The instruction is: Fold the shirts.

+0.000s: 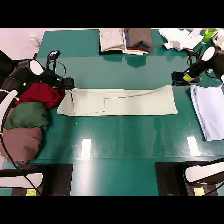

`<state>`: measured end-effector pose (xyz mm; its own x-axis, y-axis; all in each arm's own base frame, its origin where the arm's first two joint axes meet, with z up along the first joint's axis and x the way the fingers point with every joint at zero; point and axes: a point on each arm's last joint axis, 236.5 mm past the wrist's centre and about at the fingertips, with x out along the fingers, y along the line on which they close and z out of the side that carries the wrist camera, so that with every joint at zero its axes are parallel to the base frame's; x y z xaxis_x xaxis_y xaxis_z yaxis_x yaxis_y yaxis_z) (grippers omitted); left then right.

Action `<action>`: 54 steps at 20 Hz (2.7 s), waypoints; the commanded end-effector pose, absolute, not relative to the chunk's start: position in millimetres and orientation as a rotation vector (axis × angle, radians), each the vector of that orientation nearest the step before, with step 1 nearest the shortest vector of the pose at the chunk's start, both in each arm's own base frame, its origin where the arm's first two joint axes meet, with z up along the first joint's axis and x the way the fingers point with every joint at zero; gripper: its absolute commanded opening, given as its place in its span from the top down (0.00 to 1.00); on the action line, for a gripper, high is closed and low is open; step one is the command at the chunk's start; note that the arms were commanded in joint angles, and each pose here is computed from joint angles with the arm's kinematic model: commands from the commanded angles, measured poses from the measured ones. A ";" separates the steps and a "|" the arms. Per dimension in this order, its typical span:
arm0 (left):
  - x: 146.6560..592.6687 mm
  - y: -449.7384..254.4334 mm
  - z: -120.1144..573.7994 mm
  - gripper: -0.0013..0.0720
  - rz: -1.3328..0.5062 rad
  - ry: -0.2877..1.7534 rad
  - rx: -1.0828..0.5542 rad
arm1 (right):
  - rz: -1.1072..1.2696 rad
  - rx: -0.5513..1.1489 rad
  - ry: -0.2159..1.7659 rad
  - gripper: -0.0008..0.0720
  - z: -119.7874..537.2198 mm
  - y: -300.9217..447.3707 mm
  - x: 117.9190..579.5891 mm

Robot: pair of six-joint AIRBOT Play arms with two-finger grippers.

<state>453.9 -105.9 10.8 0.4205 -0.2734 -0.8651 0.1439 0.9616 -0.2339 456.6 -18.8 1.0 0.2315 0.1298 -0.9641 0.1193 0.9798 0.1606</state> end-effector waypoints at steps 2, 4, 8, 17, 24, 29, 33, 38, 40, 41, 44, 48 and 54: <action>443.7 -109.7 24.7 0.40 -0.287 1.164 -0.129 | 0.057 0.310 1.281 0.55 20.9 -20.9 460.7; 433.5 -112.1 25.9 0.74 -0.306 1.208 -0.125 | 0.018 0.330 1.330 0.40 10.7 -38.4 435.2; 433.7 -130.9 32.7 0.95 -0.362 1.194 -0.201 | -0.025 0.419 1.468 0.22 -38.2 -48.0 388.3; 429.8 -139.9 32.9 0.95 -0.387 1.209 -0.243 | 0.033 0.419 1.571 0.29 -88.1 1.9 383.2; 426.0 -175.5 35.7 0.95 -0.450 1.181 -0.196 | 0.060 0.256 1.592 0.97 -69.4 9.2 387.8; 426.7 -261.0 27.7 0.95 -0.571 1.112 -0.133 | 0.098 0.181 1.497 0.97 0.5 17.5 404.8; 419.3 -323.2 -3.0 0.95 -0.668 1.171 -0.110 | 0.144 0.140 1.299 0.97 81.1 36.1 410.2; 412.6 -384.4 -36.4 0.95 -0.751 1.224 -0.155 | 0.316 0.194 1.115 0.97 161.6 97.4 402.2; 408.0 -396.5 -46.7 0.95 -0.769 1.234 -0.148 | 0.391 0.199 1.066 0.97 184.3 122.7 400.9; 405.9 -397.8 -51.1 0.95 -0.770 1.245 -0.148 | 0.412 0.185 1.041 0.97 194.0 132.5 401.0; 403.7 -395.0 -57.8 0.95 -0.766 1.263 -0.131 | 0.452 0.175 0.993 0.97 215.7 152.7 399.9; 403.5 -390.6 -60.1 0.95 -0.761 1.271 -0.113 | 0.500 0.161 0.976 0.97 226.4 177.4 401.1; 440.9 -337.5 -1.4 0.95 -0.691 1.156 -0.098 | 0.582 0.147 0.979 0.97 222.6 226.7 402.9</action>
<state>422.9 -365.9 -30.3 0.1483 -0.5711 -0.8074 0.4430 0.7683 -0.4620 403.2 202.4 223.5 0.4361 0.4991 -0.7488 -0.3695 0.8580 0.3567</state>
